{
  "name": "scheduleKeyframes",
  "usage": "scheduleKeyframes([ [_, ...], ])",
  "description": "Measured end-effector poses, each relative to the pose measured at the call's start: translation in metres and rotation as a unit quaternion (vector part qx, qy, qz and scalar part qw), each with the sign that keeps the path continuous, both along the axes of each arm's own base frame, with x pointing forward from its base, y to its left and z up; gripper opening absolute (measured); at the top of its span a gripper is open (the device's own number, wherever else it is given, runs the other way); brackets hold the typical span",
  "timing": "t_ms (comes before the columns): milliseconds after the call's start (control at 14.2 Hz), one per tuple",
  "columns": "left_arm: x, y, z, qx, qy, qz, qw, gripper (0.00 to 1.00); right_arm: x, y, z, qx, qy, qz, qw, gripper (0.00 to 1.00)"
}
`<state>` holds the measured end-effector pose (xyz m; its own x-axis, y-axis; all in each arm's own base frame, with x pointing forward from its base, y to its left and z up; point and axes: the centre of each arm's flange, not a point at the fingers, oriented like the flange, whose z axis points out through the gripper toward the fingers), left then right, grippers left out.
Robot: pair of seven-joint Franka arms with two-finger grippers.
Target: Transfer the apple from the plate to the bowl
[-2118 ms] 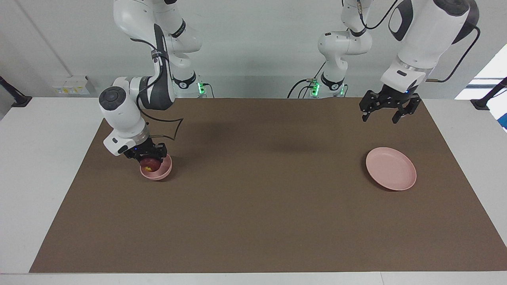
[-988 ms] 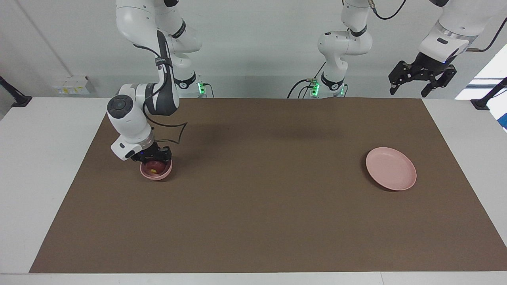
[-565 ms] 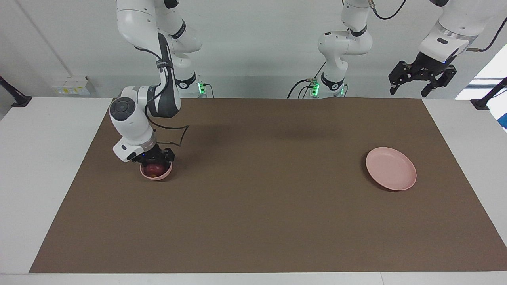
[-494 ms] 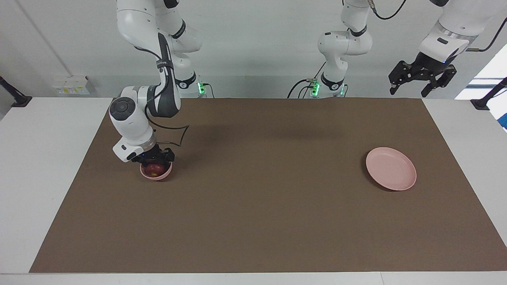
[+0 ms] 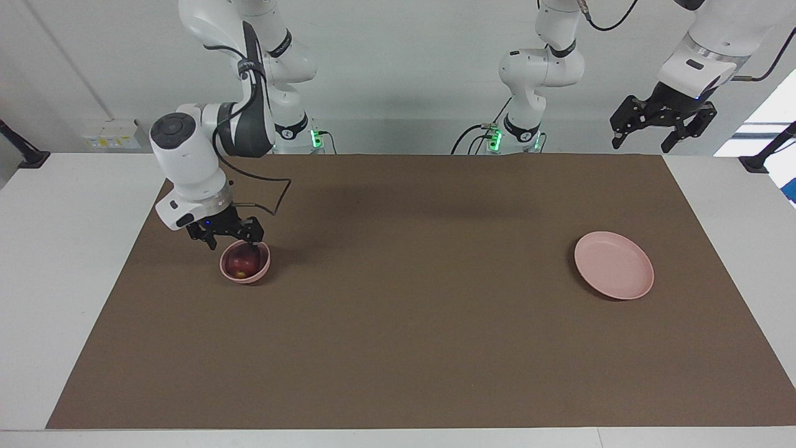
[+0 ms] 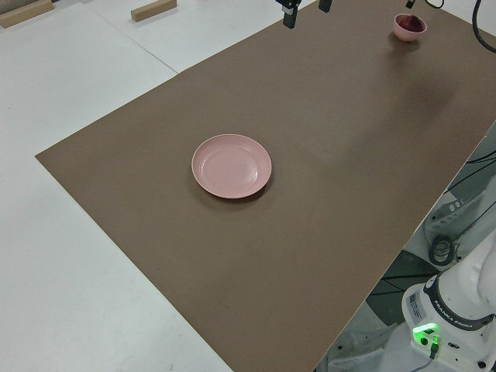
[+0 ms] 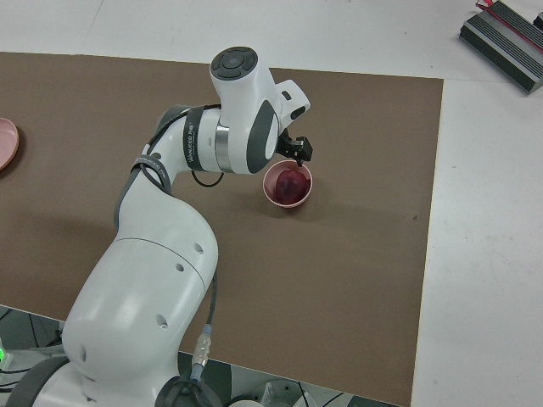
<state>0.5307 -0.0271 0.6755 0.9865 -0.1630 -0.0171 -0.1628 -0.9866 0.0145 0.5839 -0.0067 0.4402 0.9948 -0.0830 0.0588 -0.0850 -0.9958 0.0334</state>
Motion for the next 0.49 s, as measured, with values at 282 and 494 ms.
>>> scheduleKeyframes([
  [282,0.0,0.0,0.0,0.0,0.0,0.0,1.0,1.0,-0.015,0.041,0.039,0.006,-0.012,-0.034,0.999,1.0],
  [494,0.0,0.0,0.0,0.0,0.0,0.0,1.0,1.0,-0.023,0.054,0.081,0.006,-0.006,-0.036,0.999,1.0],
])
